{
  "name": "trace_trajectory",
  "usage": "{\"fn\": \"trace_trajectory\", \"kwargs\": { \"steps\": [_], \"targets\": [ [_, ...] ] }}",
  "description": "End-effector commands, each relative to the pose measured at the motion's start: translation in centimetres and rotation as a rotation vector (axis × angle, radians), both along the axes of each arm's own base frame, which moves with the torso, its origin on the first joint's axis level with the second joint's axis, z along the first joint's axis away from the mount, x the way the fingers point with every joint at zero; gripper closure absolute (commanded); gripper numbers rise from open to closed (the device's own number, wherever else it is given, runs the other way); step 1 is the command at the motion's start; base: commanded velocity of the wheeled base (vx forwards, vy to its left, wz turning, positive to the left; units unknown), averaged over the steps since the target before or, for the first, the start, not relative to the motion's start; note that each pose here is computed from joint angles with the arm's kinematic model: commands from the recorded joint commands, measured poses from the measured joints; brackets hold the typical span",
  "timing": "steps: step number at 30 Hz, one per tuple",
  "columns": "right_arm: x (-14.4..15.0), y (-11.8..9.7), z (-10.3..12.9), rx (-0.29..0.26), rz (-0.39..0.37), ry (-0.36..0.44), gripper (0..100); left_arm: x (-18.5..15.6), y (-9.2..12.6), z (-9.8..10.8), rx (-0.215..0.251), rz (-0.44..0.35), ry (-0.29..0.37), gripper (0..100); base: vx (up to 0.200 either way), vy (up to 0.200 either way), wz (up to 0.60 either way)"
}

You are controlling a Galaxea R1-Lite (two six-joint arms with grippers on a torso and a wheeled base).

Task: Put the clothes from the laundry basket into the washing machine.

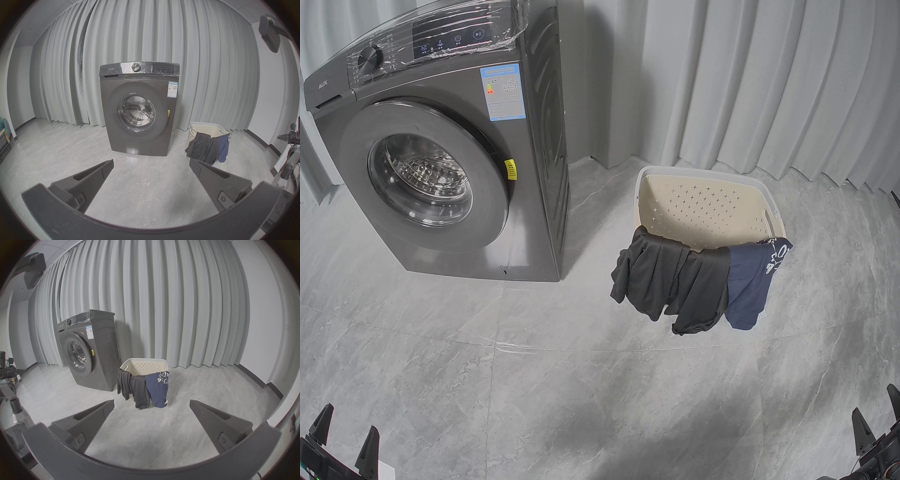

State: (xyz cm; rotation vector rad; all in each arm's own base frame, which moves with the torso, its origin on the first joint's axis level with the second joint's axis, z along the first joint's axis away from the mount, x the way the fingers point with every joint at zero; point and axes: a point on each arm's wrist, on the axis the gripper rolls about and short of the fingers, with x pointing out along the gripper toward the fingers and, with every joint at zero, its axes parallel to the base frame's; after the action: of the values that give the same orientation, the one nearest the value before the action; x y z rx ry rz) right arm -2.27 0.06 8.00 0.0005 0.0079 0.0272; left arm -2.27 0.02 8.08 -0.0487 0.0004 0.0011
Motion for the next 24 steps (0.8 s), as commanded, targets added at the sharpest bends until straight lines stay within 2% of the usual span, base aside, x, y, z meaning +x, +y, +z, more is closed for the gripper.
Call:
{"fn": "trace_trajectory", "kwargs": {
  "steps": [1, 7, 13, 16, 22, 24],
  "targets": [
    [0.07, 0.00, -0.51, 0.000, 0.000, 0.011, 0, 0.00, 0.00, -0.53, 0.000, 0.000, 0.001, 0, 0.200, 0.000, 0.00],
    [0.07, 0.00, -0.51, 0.001, 0.000, 0.011, 0, 0.00, 0.00, -0.53, 0.000, 0.002, 0.001, 0, 0.200, 0.000, 0.00],
    [0.05, 0.00, -0.47, 0.000, 0.003, 0.007, 0, 0.00, 0.00, -0.53, 0.000, 0.002, 0.001, 0, 0.000, 0.000, 0.00],
    [0.07, 0.00, -0.51, 0.000, 0.002, 0.011, 0, 0.00, 0.00, -0.53, 0.000, 0.000, 0.001, 0, 0.000, 0.000, -0.60],
    [0.07, 0.00, -0.51, 0.000, 0.000, 0.011, 0, 0.00, 0.00, -0.53, 0.000, 0.002, 0.001, 0, 0.000, 0.000, 0.00],
    [0.07, 0.00, -0.51, 0.000, 0.000, 0.011, 0, 0.00, 0.00, -0.53, 0.000, 0.002, 0.001, 0, 0.200, 0.000, 0.00]
  ]
}}
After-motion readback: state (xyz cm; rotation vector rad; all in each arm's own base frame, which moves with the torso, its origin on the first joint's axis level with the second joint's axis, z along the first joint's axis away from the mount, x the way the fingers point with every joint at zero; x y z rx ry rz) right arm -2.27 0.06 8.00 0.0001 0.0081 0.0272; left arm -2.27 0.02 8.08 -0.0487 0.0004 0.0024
